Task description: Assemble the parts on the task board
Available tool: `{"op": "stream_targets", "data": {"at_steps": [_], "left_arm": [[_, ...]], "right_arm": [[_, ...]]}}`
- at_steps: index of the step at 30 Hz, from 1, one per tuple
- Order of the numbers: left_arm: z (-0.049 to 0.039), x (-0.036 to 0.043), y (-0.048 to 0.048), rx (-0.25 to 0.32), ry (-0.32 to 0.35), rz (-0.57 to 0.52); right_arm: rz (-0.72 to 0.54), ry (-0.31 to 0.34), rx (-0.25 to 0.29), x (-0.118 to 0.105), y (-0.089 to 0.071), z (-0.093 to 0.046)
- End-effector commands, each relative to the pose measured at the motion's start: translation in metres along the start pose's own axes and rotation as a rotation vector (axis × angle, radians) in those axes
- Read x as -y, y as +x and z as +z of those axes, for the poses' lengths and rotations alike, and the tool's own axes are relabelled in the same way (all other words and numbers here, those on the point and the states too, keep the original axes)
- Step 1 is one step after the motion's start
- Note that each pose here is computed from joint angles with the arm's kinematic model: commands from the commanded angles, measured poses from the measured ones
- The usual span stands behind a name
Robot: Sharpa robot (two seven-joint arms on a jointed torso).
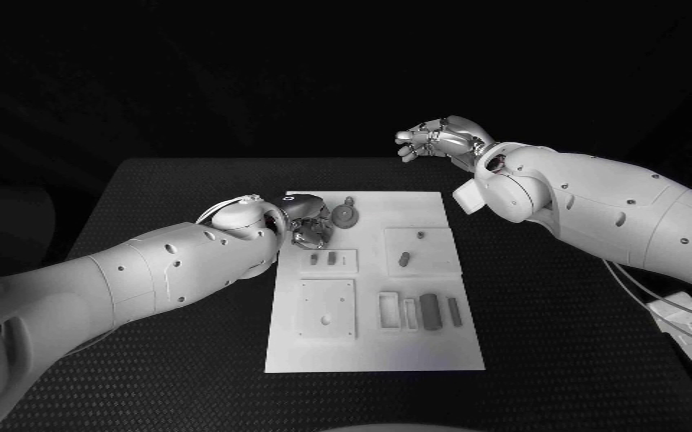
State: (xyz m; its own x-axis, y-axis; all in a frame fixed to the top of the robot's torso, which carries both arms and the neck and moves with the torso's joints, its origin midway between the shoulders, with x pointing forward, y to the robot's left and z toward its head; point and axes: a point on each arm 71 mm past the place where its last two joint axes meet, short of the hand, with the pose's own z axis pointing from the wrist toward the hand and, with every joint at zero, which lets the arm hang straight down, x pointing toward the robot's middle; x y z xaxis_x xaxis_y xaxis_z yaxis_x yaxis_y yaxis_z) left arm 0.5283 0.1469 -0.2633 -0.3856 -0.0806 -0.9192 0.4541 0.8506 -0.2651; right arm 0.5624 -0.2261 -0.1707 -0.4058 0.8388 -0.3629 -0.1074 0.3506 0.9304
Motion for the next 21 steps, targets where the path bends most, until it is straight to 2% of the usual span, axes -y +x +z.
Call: {"op": "stream_targets", "data": {"at_steps": [1, 15, 21], "left_arm": [[-0.0002, -0.0012, -0.0007, 0.003, -0.012, -0.022], [-0.0011, -0.0026, -0.0027, 0.029, -0.014, -0.026], [-0.0047, -0.0105, -0.0029, 0.018, -0.031, -0.025]], "right_arm": [[-0.002, -0.012, -0.012, -0.0007, 0.0011, -0.0001], [-0.002, -0.011, -0.011, -0.0006, 0.0007, -0.0002], [-0.006, -0.006, -0.005, 0.0007, -0.0016, -0.0007]]}}
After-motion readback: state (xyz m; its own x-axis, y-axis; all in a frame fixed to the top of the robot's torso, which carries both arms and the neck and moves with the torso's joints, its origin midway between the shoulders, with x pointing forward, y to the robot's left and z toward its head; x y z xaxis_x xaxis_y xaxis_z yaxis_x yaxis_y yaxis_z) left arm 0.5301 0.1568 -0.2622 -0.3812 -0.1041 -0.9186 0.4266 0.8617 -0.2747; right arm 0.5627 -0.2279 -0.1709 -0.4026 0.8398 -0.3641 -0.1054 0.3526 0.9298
